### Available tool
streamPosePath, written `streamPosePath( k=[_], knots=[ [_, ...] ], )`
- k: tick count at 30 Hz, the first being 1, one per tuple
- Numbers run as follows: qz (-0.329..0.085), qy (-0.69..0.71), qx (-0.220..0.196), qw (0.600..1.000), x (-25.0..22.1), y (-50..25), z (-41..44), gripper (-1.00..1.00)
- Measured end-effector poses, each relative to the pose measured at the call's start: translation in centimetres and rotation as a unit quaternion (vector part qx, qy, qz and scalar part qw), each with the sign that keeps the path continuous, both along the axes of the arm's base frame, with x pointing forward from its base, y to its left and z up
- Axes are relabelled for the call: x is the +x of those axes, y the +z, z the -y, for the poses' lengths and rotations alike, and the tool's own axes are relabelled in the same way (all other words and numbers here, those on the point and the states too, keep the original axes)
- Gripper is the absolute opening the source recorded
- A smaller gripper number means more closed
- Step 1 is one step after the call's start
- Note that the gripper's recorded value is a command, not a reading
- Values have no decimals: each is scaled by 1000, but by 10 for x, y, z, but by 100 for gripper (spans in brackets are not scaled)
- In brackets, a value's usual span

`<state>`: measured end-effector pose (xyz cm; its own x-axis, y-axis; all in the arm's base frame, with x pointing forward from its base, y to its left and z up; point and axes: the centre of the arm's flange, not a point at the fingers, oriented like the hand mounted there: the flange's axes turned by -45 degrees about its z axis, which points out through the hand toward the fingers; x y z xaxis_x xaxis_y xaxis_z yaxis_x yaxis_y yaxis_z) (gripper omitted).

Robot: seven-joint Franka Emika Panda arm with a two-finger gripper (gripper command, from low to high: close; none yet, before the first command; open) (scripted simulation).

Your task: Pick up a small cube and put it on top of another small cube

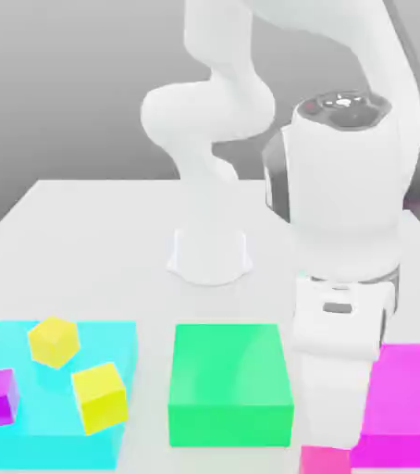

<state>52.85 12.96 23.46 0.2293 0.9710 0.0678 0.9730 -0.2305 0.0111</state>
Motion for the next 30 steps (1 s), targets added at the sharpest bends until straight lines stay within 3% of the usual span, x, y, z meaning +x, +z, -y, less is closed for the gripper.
streamPosePath(
  k=[6,7,13,18,24,30],
  knots=[
    [-10,58,-32,998,-4,-85,-4,0],
    [-11,58,-32,998,-5,-95,-4,-100],
    [-12,58,-32,998,-5,-100,-4,-100],
    [-12,58,-33,998,-4,-43,0,-100],
    [-9,13,-38,999,9,14,146,-100],
    [-13,-37,-36,999,-30,55,296,-100]
  ],
)
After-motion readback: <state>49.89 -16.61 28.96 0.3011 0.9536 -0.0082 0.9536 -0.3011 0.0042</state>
